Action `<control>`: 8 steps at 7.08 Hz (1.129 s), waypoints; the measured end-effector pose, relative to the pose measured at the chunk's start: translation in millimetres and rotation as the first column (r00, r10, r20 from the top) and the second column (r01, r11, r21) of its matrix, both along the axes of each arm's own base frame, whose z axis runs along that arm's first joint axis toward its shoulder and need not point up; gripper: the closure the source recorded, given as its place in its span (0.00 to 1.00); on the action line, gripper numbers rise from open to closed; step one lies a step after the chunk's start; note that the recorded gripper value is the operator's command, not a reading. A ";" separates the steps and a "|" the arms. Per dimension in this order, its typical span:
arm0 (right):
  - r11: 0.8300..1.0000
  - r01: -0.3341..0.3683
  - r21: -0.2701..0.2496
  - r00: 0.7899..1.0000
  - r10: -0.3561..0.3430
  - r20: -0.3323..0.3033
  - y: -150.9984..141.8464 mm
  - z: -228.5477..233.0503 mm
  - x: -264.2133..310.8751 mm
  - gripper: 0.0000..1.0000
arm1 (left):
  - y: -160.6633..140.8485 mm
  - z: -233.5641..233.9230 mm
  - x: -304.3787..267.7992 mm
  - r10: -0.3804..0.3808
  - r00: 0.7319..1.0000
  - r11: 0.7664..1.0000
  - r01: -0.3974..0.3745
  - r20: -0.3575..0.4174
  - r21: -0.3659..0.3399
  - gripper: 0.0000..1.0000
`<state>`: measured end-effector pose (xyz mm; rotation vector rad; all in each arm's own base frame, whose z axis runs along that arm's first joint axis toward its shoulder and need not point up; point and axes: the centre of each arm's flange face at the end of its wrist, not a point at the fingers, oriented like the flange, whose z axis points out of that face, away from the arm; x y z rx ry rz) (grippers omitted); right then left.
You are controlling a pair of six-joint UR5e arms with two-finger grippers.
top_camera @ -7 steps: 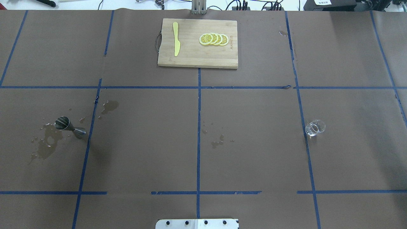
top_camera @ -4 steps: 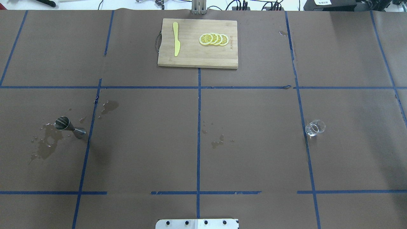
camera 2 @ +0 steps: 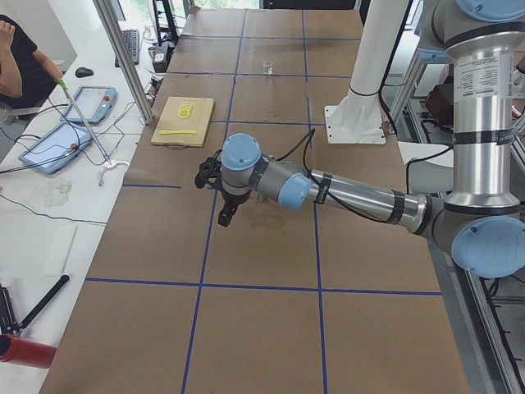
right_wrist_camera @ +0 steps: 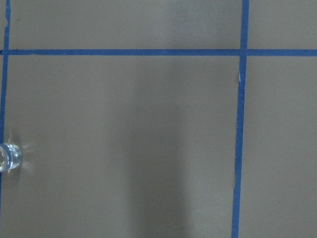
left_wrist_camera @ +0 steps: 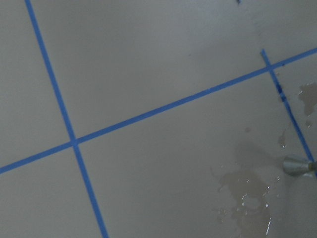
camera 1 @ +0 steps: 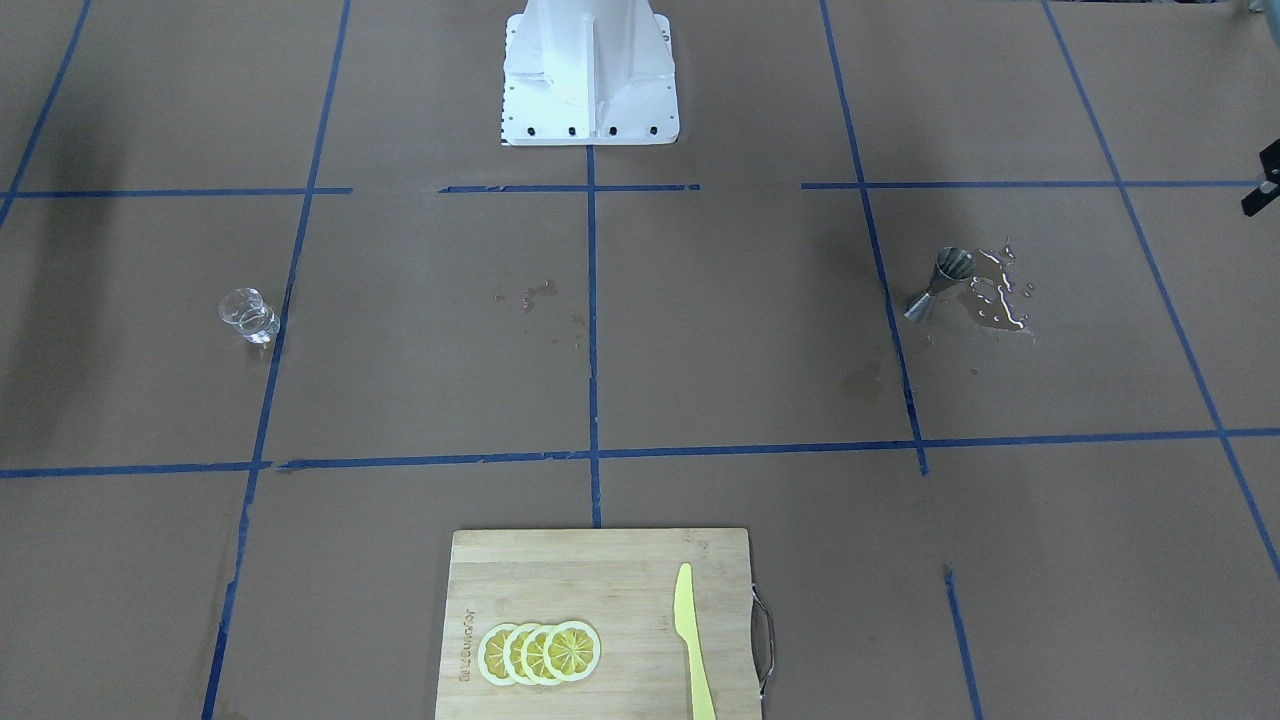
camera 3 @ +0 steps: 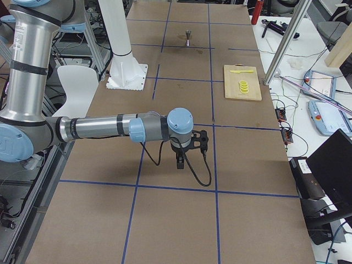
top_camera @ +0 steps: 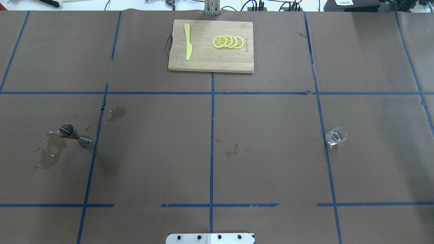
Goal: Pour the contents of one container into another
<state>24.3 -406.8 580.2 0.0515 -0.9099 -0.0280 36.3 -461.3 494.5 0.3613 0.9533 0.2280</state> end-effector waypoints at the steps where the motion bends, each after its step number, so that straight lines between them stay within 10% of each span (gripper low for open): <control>1: 1.000 0.001 0.022 1.000 -0.001 0.008 -0.3 -2.2 -0.4 0.00 | 6.7 -14.4 39.6 -0.053 0.997 0.999 0.053 -0.049 0.005 0.01; 4: 0.999 0.003 0.054 1.000 -0.004 0.015 -1.8 -6.1 -1.8 0.00 | 71.1 -10.0 132.4 -0.271 0.944 0.957 0.285 -0.188 0.053 0.00; 8: 0.998 0.007 0.057 0.999 -0.009 0.044 -1.5 -10.1 -3.8 0.00 | 127.9 -7.9 205.4 -0.489 0.844 0.827 0.529 -0.220 0.191 0.00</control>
